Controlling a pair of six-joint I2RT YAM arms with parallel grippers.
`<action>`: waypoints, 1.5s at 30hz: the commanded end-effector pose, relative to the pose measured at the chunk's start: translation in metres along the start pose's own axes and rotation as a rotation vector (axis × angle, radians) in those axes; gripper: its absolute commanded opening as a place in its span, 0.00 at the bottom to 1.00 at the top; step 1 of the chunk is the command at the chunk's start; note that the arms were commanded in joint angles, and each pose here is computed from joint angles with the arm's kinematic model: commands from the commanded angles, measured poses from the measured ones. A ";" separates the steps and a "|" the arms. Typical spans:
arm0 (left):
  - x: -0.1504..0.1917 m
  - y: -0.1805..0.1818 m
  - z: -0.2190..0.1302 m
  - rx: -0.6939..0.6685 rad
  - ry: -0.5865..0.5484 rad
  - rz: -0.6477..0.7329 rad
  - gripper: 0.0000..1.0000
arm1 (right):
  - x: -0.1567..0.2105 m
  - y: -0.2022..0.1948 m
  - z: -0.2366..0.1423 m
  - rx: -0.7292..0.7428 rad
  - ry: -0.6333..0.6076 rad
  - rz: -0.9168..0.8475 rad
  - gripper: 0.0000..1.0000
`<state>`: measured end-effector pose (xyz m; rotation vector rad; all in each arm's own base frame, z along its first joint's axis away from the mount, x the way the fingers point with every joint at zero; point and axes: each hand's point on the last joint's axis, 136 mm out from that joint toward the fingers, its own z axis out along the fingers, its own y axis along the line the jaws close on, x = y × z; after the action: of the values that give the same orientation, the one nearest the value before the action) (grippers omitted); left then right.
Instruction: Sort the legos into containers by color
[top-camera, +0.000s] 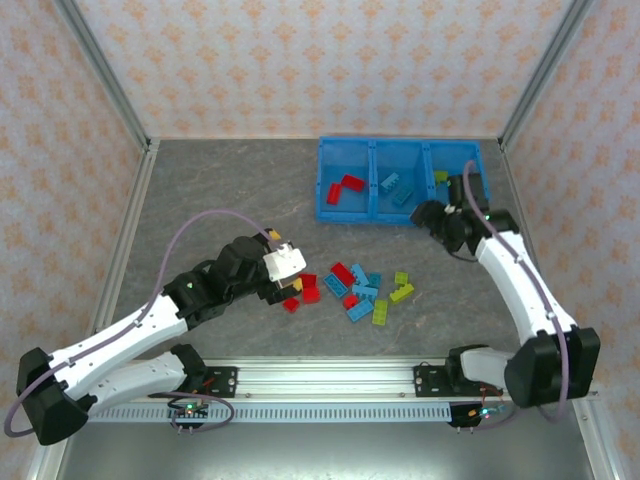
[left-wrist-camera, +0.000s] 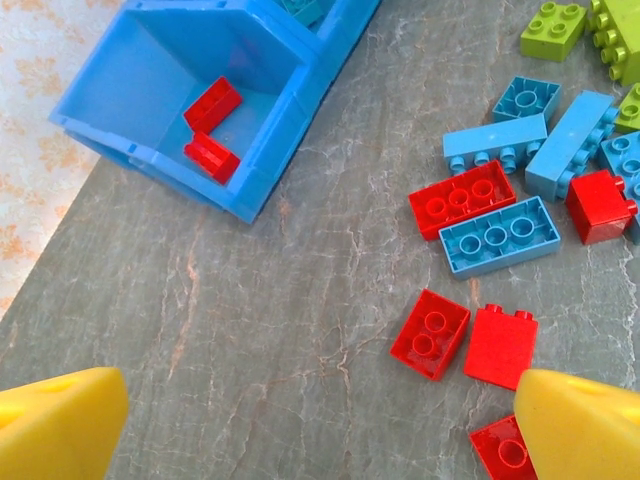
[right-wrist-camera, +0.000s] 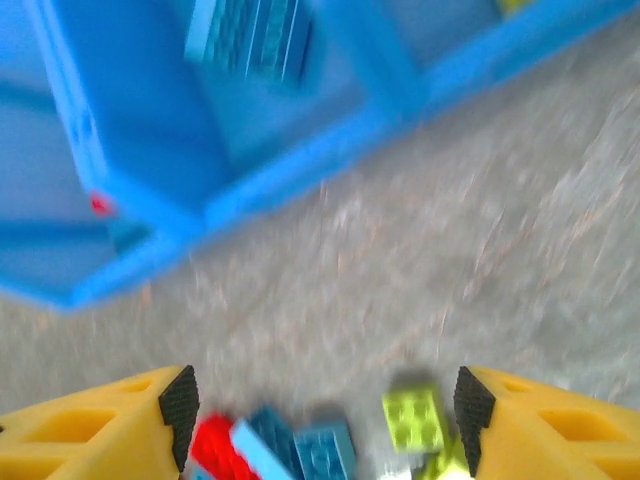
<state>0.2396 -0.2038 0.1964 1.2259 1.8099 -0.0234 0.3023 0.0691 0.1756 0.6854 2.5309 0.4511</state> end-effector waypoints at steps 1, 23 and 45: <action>-0.004 0.004 0.000 -0.002 -0.004 0.008 1.00 | 0.056 -0.034 0.002 0.119 0.116 0.051 0.75; 0.004 0.004 0.006 -0.011 0.030 0.016 1.00 | 0.150 -0.058 0.079 0.286 0.345 -0.059 0.74; -0.001 0.005 0.002 -0.010 0.015 0.013 1.00 | -0.011 -0.032 -0.027 0.253 -0.298 -0.061 0.17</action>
<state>0.2430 -0.2042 0.1853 1.2436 1.8423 -0.0120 0.2563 0.0597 0.1440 0.7250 2.4935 0.1121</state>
